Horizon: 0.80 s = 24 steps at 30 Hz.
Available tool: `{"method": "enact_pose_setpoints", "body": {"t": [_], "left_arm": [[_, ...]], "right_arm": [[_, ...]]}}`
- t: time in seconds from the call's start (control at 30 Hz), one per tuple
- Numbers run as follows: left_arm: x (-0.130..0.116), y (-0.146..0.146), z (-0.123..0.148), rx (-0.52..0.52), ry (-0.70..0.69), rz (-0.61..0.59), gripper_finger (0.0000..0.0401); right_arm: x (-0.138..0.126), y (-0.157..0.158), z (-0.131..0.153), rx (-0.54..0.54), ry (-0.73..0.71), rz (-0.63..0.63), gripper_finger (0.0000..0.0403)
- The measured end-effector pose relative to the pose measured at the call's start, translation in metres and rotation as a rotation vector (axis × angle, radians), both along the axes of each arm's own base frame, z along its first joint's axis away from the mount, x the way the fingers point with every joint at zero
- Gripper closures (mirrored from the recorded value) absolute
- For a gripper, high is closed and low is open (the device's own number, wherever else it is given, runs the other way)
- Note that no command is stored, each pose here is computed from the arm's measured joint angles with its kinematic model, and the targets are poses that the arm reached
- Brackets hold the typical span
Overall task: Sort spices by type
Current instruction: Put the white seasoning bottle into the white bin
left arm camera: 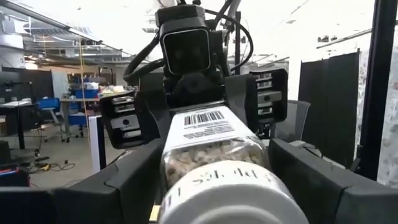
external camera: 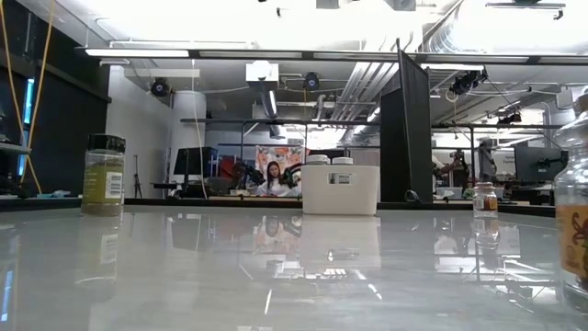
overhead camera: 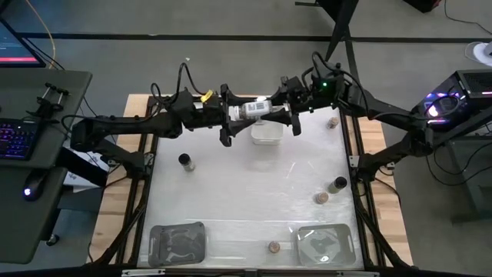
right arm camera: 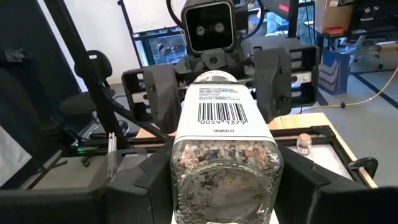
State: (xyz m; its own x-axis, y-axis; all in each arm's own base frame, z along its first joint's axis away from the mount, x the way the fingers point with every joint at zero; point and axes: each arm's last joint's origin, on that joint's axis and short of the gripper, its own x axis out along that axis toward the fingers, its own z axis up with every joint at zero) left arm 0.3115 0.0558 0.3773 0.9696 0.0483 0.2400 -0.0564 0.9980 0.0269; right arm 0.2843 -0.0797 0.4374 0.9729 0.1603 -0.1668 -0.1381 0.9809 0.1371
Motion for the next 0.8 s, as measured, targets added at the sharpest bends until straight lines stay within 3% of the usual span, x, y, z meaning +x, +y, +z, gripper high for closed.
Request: {"method": "enact_pose_setpoints", "body": {"t": [0.33, 0.43, 0.57, 0.67, 0.8], "left_arm": [[0.001, 0.001, -0.003, -0.022, 0.033, 0.01, 0.0227], [0.0, 0.001, -0.004, -0.026, 0.04, 0.012, 0.0229], [-0.003, 0.008, -0.007, -0.023, 0.101, 0.042, 0.0229], [-0.014, 0.017, -0.008, -0.022, 0.181, 0.153, 0.0229], [-0.031, 0.035, 0.002, -0.066, 0.232, 0.296, 0.0229]], "right_arm": [[0.0, 0.0, 0.001, -0.012, -0.008, -0.006, 0.0212], [0.0, 0.0, 0.001, -0.001, -0.006, -0.017, 0.0211], [-0.001, -0.002, 0.002, 0.037, -0.002, -0.076, 0.0139], [-0.013, -0.008, 0.007, 0.038, -0.009, -0.119, 0.0087], [-0.04, -0.015, 0.017, 0.044, -0.001, -0.231, 0.0065]]}}
